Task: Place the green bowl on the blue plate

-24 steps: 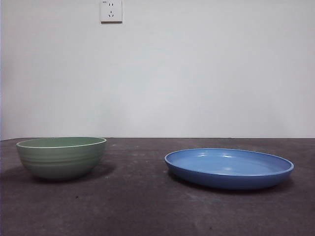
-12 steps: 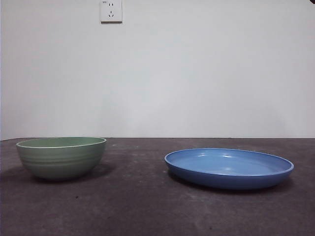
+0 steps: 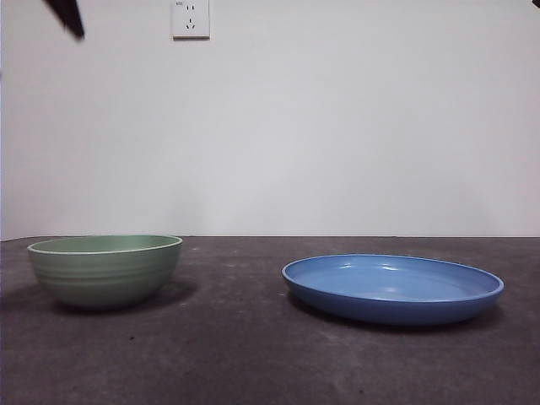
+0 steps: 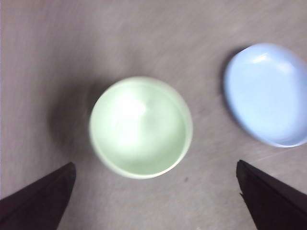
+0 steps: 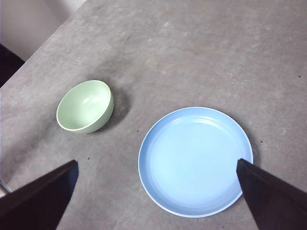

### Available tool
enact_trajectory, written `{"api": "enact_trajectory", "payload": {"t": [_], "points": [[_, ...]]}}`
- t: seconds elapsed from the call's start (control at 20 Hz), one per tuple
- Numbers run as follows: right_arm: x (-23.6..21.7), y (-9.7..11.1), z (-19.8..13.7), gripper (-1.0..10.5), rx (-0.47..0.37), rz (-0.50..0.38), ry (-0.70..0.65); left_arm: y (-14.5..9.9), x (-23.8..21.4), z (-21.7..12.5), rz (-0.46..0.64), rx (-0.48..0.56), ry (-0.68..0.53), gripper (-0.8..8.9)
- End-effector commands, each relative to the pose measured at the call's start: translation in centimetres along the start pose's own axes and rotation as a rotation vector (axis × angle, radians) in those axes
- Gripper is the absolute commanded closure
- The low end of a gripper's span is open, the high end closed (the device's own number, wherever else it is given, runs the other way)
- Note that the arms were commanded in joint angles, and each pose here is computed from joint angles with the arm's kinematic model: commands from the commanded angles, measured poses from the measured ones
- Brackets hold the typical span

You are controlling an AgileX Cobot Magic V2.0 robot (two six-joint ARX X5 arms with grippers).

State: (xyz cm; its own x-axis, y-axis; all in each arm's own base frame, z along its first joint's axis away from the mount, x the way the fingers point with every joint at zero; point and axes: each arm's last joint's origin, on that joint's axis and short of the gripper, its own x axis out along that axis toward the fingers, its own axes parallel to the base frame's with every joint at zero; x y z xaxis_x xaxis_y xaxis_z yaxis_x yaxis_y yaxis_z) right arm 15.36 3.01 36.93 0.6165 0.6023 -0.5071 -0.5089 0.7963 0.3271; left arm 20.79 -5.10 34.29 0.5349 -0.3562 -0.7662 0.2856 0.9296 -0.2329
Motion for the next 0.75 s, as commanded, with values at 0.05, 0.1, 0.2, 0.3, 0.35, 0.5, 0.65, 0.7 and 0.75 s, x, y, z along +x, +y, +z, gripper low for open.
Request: {"api": "enact_trajectory", "payload": {"t": [0.05, 0.1, 0.2, 0.3, 0.35, 0.5, 0.65, 0.7, 0.75], "points": [[0.0, 0.2, 0.3, 3.8, -0.014, 0.015, -0.005, 1.1, 2.1, 1.1, 0.024, -0.057, 0.054, 1.90], [0.1, 0.3, 0.3, 3.8, -0.016, 0.019, -0.003, 1.7, 3.3, 1.3, 0.033, -0.079, 0.091, 1.90], [0.2, 0.5, 0.3, 3.8, -0.022, 0.029, 0.001, 3.0, 5.9, 1.6, 0.050, -0.119, 0.170, 1.90], [0.3, 0.7, 0.3, 3.8, -0.029, 0.041, 0.005, 4.3, 8.4, 1.6, 0.063, -0.159, 0.250, 1.90], [0.3, 0.8, 0.3, 3.8, -0.031, 0.045, 0.007, 4.8, 9.6, 1.6, 0.064, -0.175, 0.285, 1.91], [0.3, 0.8, 0.3, 3.8, -0.034, 0.049, 0.009, 6.4, 13.0, 1.2, 0.074, -0.212, 0.369, 1.91], [0.3, 0.8, 0.3, 3.8, -0.034, 0.049, 0.009, 7.3, 15.4, 1.0, 0.077, -0.226, 0.400, 1.92], [0.3, 0.8, 0.3, 3.8, -0.034, 0.049, 0.009, 7.5, 16.0, 0.9, 0.078, -0.231, 0.409, 1.92], [0.3, 0.8, 0.3, 3.8, -0.034, 0.048, 0.009, 7.8, 16.6, 0.7, 0.079, -0.235, 0.422, 1.93]]}}
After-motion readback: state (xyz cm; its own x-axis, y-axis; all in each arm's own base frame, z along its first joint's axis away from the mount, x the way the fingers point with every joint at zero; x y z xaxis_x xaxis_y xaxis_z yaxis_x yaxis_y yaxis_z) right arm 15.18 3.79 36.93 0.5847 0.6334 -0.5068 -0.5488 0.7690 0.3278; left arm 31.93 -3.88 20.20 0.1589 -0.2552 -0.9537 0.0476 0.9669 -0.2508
